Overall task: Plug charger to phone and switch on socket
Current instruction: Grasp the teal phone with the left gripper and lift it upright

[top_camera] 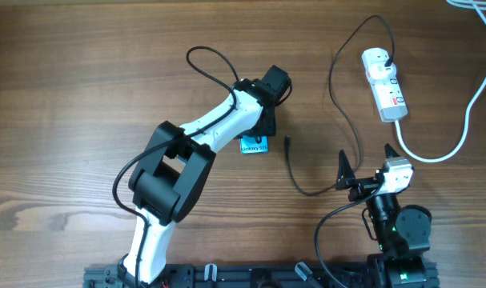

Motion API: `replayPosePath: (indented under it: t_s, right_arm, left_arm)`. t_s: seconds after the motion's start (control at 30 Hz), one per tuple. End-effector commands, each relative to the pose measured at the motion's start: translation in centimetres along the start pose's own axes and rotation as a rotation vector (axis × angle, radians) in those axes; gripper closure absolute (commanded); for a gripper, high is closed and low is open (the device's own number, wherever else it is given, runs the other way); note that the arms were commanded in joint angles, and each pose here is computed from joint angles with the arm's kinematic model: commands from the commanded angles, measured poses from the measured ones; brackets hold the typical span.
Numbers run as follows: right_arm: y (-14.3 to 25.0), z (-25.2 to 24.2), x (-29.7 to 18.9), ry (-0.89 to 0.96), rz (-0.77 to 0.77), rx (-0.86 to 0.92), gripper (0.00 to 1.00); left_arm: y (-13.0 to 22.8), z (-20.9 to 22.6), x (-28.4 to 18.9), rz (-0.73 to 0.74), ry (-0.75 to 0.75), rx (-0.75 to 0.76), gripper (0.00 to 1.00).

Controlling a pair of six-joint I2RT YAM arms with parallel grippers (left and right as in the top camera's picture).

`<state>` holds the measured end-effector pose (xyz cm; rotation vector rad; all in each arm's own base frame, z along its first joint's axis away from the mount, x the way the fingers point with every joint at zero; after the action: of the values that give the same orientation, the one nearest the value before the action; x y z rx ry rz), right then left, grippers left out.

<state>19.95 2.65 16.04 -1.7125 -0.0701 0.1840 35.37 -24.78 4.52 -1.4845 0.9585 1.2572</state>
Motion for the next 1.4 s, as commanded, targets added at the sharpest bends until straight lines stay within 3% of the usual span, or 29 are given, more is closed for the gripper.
replayPosePath:
  t_s: [0.0, 0.33, 0.67, 0.9, 1.07, 1.23, 1.37]
  right_arm:
    - [0.0, 0.3, 0.0, -0.019, -0.004, 0.007, 0.00]
    - [0.0, 0.3, 0.0, -0.019, -0.004, 0.007, 0.00]
    - [0.0, 0.3, 0.0, -0.019, -0.004, 0.007, 0.00]
    - [0.0, 0.3, 0.0, -0.019, -0.004, 0.007, 0.00]
    - [0.0, 0.3, 0.0, -0.019, -0.004, 0.007, 0.00]
    - [0.0, 0.3, 0.0, -0.019, -0.004, 0.007, 0.00]
    - [0.0, 0.3, 0.0, -0.019, -0.004, 0.007, 0.00]
  left_arm:
    - [3.0, 2.5, 5.7, 0.127, -0.129, 0.007, 0.48]
    - [-2.2, 4.0, -1.3, 0.015, -0.010, -0.103, 0.47]
    - [-2.1, 5.6, -1.7, 0.050, -0.052, -0.123, 0.46]
    - [-3.4, 5.0, -9.1, -0.031, 0.061, -0.135, 0.46]
    - [-1.1, 4.6, -13.8, 0.081, 0.219, -0.128, 0.46]
    - [1.5, 5.4, -14.5, 0.260, 0.231, -0.141, 0.48]
    - [2.2, 6.9, -15.3, 0.455, 0.295, -0.237, 0.51]
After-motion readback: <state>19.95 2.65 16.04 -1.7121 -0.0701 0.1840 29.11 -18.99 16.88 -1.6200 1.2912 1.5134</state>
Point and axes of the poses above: each gripper's point midway between its finger pads, its own x axis out along the fingers, its own z axis along the line the jaws close on, y = z × x, the point moved 5 cm from there along -x, back along the fingers, and after that the axes turned 11 degrees about -x, right-handed, at the moved point
